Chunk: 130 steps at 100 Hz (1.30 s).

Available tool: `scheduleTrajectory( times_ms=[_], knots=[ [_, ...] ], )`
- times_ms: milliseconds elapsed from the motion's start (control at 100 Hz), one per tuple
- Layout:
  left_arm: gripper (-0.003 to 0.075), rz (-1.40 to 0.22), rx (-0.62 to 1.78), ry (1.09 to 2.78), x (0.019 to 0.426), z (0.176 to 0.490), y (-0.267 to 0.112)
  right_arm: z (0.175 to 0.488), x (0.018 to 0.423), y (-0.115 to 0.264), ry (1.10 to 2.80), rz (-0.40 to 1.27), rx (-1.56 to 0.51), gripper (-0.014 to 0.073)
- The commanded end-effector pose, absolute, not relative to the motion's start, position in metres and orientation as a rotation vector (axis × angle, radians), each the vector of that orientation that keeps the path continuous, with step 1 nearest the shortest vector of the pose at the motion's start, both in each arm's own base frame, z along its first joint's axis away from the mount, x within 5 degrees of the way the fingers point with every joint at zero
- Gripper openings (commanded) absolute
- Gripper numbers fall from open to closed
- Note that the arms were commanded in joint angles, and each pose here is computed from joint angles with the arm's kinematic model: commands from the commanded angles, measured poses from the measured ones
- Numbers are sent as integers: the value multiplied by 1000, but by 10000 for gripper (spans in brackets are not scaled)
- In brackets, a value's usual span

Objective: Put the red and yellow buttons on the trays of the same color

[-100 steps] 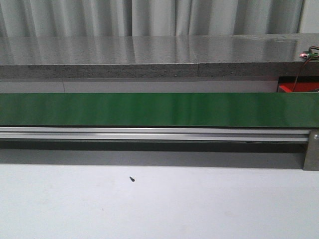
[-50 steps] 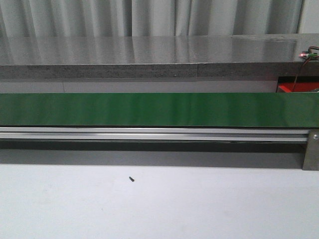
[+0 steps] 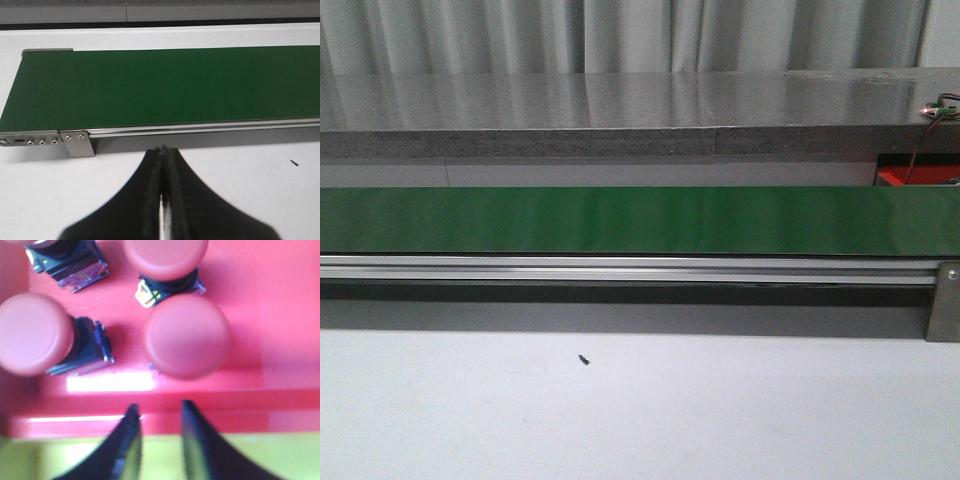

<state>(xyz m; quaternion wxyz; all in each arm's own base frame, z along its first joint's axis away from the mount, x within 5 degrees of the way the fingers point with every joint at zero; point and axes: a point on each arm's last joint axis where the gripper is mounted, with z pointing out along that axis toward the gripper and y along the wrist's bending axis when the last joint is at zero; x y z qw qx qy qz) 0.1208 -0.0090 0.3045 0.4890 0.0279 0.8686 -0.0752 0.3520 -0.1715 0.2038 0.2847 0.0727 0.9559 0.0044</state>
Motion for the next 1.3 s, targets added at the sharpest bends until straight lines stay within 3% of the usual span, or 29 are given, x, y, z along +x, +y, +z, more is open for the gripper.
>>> scheduleTrajectory(
  times_ms=[0,70,340,540,930,1290],
  knots=[
    [-20,-188,44,2028,123,318,-9,241,343,-170,2412,-82,214,-25],
    [-20,-188,44,2028,123,318,-9,246,334,-166,2389,-107,220,-130],
    [-20,-188,44,2028,123,318,-9,269,298,-145,2260,-176,263,-123],
    [-20,-188,44,2028,123,318,-9,284,282,-108,2193,-175,168,-123],
    [-20,-188,44,2028,123,318,-9,287,266,-43,2135,74,141,-123],
    [-20,-188,44,2028,123,318,-9,287,216,7,2041,149,-11,-123]
  ],
)
